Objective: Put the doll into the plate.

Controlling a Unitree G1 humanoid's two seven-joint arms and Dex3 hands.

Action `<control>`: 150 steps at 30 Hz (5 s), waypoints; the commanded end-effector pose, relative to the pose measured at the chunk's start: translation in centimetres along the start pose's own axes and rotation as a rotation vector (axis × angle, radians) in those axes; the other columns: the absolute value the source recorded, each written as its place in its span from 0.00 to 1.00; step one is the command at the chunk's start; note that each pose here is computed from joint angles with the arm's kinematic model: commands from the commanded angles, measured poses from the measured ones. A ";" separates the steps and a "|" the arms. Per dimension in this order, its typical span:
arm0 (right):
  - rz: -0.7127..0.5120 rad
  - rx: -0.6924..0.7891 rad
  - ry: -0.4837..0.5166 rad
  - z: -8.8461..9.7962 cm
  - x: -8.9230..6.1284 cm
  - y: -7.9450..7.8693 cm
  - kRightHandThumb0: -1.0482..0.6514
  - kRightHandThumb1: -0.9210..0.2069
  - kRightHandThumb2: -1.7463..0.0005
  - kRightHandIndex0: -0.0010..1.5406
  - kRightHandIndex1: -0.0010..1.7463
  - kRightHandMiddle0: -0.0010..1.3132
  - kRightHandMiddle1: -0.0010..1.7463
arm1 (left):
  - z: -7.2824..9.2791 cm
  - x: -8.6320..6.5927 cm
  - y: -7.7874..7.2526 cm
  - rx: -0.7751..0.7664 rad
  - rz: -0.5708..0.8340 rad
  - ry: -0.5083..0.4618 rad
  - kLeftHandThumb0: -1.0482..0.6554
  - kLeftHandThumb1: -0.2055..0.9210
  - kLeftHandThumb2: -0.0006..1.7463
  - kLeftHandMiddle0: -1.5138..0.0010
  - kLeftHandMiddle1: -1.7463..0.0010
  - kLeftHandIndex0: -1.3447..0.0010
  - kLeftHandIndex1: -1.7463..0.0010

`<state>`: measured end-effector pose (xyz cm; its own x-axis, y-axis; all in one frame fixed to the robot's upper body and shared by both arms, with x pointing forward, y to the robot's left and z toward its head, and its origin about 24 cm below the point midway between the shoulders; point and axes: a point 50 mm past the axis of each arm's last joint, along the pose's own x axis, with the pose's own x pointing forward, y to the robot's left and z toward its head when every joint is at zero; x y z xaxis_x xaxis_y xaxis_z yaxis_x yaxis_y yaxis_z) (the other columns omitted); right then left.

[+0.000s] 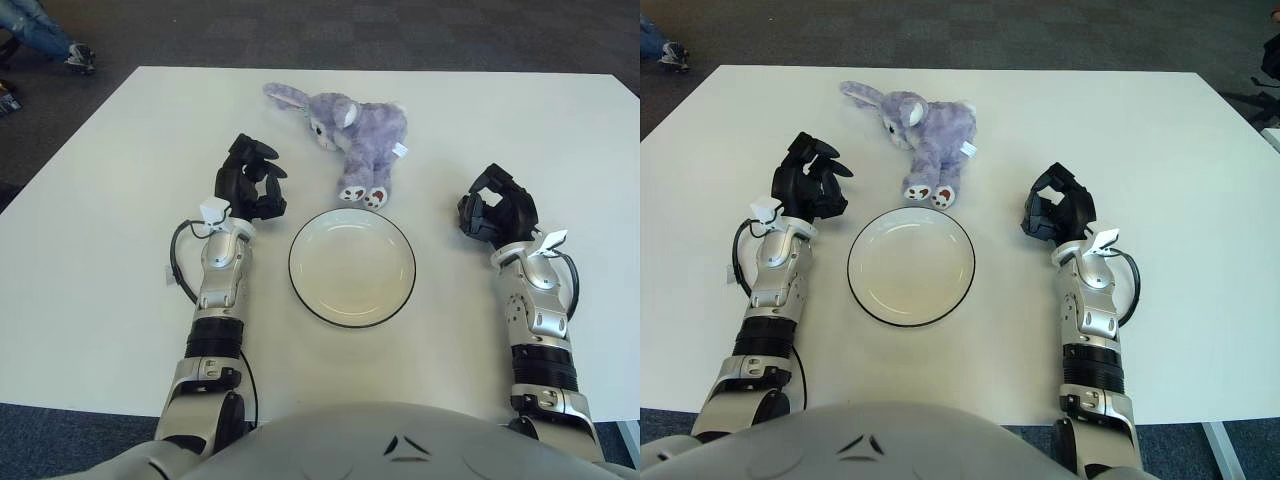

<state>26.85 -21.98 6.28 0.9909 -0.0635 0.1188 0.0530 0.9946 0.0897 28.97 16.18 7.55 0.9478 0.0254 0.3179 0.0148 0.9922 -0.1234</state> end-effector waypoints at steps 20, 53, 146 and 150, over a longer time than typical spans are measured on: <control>0.007 0.006 -0.012 0.3 0.3 0.0 0.33 0.57 0.22 0.80 1.00 0.49 1.00 | -1.1 -0.9 0.5 0.001 0.004 0.054 0.61 0.45 0.77 0.66 0.00 0.63 0.00; 0.012 0.008 -0.004 0.2 0.3 0.1 0.33 0.57 0.22 0.79 1.00 0.49 1.00 | -0.5 -0.7 0.9 0.211 0.012 -0.006 0.61 0.44 0.78 0.66 0.00 0.63 0.00; 0.035 0.015 0.049 0.3 0.2 0.9 0.33 0.57 0.22 0.79 1.00 0.49 1.00 | 3.0 10.9 -4.9 1.301 -0.414 -0.453 0.31 0.42 0.56 1.00 0.91 1.00 0.95; 0.037 0.012 0.051 0.3 0.2 0.9 0.33 0.57 0.22 0.79 1.00 0.49 1.00 | 3.1 11.3 -5.1 1.335 -0.447 -0.458 0.28 0.47 0.54 0.98 0.91 1.00 0.98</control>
<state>27.05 -21.00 6.47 0.9974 -0.0206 0.0685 0.0137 0.9948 0.1005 38.10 12.06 13.60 0.7762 -0.5005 0.3835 -0.2405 0.3272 0.9138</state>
